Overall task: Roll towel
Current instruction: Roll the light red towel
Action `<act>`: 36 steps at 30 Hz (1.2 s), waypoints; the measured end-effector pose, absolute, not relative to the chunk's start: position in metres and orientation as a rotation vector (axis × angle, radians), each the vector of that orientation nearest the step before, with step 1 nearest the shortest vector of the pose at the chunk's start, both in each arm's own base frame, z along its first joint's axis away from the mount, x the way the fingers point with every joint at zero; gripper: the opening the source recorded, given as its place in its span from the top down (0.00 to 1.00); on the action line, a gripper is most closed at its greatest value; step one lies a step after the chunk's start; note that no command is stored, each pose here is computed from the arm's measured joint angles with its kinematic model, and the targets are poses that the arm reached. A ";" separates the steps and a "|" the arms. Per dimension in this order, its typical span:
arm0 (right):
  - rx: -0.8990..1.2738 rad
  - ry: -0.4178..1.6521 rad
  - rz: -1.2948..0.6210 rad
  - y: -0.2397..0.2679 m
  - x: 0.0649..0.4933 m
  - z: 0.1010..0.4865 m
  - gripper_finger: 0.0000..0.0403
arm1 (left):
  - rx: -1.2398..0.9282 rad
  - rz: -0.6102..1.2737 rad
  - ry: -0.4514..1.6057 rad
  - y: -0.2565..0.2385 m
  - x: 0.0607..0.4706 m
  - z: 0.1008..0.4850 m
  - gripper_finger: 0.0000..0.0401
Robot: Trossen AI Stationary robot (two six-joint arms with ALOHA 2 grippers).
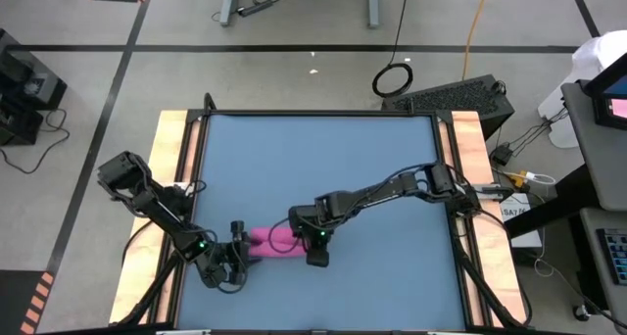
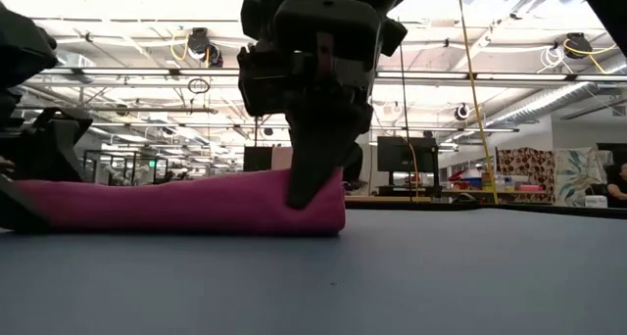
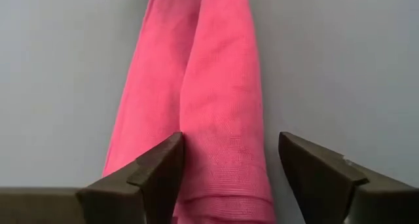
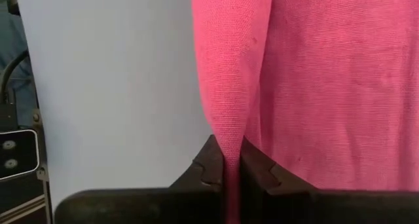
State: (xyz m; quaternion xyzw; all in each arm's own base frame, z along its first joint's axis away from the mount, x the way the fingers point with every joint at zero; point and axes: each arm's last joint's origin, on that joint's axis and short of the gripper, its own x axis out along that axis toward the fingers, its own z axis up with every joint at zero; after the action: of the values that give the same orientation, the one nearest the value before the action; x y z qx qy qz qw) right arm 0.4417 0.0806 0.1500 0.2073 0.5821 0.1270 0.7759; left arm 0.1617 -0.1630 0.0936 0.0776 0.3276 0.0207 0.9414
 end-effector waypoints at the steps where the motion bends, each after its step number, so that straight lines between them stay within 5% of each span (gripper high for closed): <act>1: 0.450 1.260 0.278 0.081 0.442 0.150 0.99 | 0.154 0.043 0.669 -0.163 0.162 0.093 0.38; 11: 0.442 1.269 0.273 0.082 0.441 0.150 0.97 | 0.020 0.053 0.700 -0.162 0.164 0.093 0.69; 17: 0.412 1.267 0.246 0.086 0.439 0.151 0.85 | -0.150 0.082 0.744 -0.156 0.165 0.092 0.90; 27: 0.104 1.227 0.098 0.113 0.418 0.182 0.59 | -0.350 0.110 0.800 -0.144 0.171 0.098 0.90; 36: -0.195 1.093 -0.044 0.173 0.399 0.186 0.57 | -0.428 0.129 0.845 -0.137 0.176 0.097 0.89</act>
State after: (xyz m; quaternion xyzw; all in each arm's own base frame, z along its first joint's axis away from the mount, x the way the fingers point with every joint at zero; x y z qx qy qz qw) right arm 0.3991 0.1726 0.1858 -0.0927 0.5189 -0.0210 0.8495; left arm 0.1760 -0.1373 0.0967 -0.2058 0.4066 0.0621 0.8879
